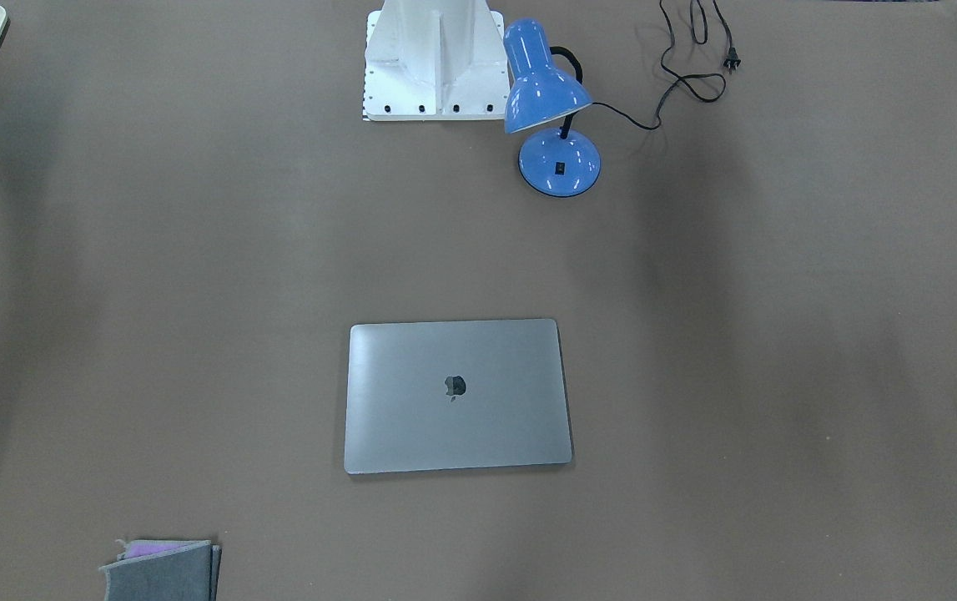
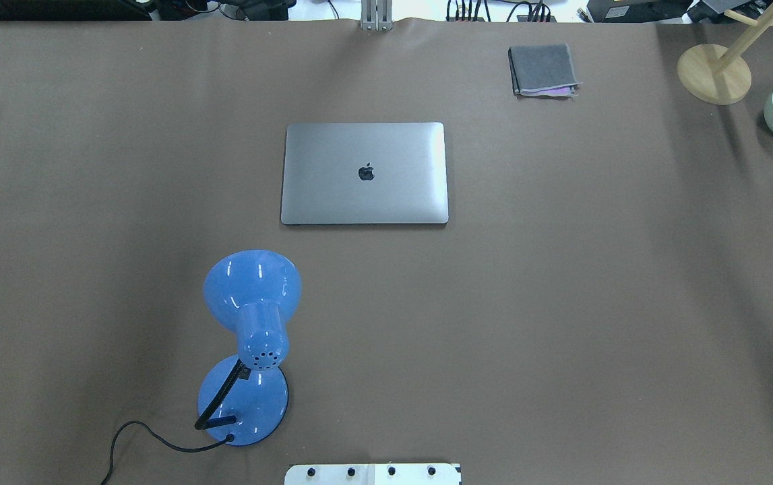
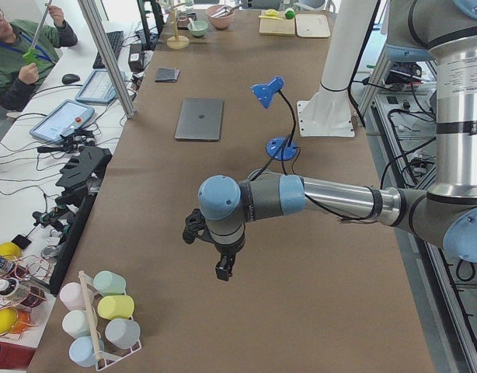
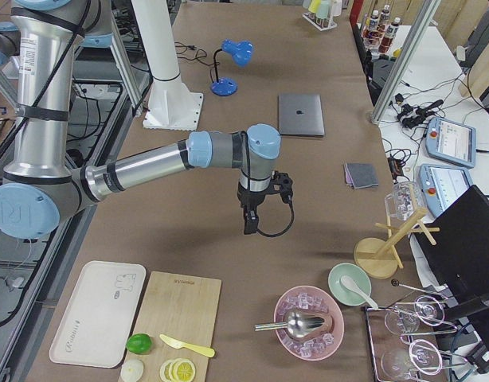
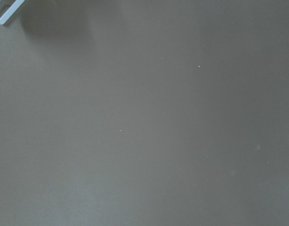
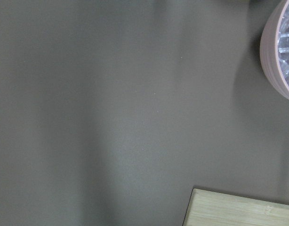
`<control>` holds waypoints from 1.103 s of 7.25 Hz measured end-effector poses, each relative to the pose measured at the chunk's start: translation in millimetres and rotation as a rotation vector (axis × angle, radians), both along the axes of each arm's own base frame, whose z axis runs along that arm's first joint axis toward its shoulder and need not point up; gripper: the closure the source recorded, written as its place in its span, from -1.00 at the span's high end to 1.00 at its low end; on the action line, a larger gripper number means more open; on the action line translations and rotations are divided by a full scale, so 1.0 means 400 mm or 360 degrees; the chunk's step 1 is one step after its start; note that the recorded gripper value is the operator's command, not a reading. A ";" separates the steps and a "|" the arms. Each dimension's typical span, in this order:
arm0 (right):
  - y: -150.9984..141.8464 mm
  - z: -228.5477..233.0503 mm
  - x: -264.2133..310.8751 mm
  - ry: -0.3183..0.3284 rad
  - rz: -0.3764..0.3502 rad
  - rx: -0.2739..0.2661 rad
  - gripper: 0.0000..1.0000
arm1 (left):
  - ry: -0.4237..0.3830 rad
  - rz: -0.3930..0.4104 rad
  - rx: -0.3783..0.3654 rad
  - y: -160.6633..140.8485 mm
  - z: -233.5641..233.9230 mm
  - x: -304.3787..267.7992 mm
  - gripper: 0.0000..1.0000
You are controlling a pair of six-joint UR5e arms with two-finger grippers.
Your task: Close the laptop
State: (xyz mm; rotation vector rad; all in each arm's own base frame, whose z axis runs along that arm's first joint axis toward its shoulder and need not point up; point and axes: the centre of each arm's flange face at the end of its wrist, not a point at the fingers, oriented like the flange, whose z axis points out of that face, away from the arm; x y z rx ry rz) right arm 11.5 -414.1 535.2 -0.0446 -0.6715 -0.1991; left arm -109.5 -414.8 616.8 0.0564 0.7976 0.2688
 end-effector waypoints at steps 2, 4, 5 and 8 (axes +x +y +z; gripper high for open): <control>-0.002 0.001 -0.002 0.0000 -0.0002 -0.0002 1.00 | -0.0001 0.0001 0.0007 -0.002 -0.004 -0.001 0.96; -0.003 0.000 -0.005 0.0000 -0.0006 -0.0001 1.00 | -0.0002 0.0001 0.0013 -0.003 -0.008 -0.001 0.96; -0.004 0.000 -0.008 0.0000 -0.0010 0.0001 1.00 | -0.0002 0.0001 0.0013 -0.002 -0.008 -0.001 0.96; -0.004 -0.002 -0.019 -0.0008 -0.0026 0.0001 1.00 | -0.0002 0.0001 0.0014 -0.002 -0.008 -0.001 0.96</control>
